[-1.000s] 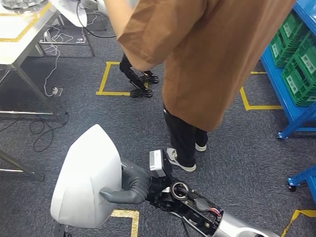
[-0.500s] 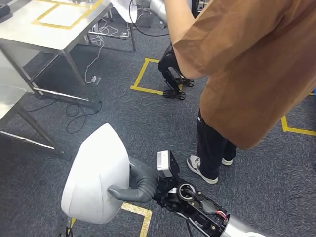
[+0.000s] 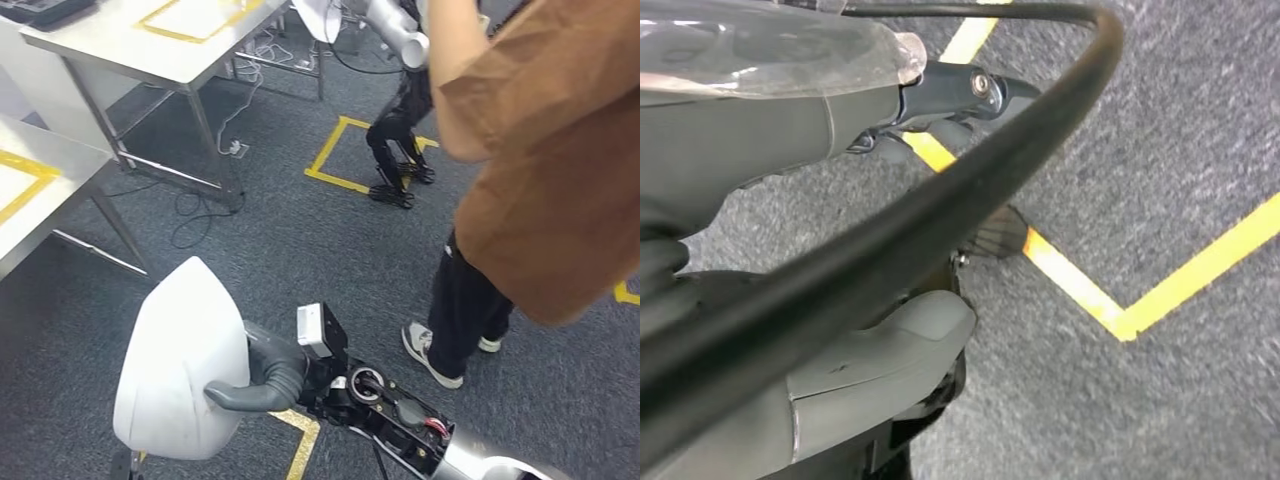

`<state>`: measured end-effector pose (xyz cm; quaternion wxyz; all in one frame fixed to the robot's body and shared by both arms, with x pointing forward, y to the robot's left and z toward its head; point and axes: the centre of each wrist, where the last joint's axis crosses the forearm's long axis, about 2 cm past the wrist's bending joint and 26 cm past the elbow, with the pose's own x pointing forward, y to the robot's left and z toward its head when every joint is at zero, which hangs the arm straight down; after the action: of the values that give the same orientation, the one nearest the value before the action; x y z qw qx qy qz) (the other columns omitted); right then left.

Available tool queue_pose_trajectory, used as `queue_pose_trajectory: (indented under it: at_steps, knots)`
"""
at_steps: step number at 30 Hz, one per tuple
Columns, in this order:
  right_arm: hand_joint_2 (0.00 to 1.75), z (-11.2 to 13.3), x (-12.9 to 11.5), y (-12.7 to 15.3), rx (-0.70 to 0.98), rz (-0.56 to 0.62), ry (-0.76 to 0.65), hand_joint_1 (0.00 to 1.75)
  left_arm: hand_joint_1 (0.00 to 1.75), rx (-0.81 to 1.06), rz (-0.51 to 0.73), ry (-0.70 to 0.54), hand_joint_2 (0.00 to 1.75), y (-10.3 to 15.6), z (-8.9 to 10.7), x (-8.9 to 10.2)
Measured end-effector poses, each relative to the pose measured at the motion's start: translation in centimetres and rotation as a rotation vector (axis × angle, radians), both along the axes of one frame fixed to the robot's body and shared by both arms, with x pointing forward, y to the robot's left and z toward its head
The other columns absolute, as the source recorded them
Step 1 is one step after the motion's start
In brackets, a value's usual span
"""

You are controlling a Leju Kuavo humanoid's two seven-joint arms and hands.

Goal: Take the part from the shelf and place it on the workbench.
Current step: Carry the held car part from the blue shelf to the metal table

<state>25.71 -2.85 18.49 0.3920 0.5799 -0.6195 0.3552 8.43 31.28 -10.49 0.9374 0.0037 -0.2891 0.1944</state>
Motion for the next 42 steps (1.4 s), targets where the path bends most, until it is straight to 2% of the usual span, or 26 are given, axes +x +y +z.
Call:
queue_pose_trajectory:
  at_steps: [19, 42]
  knots:
    - [1.75, -0.1, 0.04, 0.21, -0.008, 0.024, -0.015, 1.73, 0.0, 0.004, 0.011, 0.011, 1.75, 0.23, -0.14, -0.83]
    - [1.75, -0.62, 0.28, 0.26, -0.024, 0.022, -0.006, 1.73, 0.0, 0.005, 0.01, 0.001, 1.75, 0.36, 0.0, -0.1]
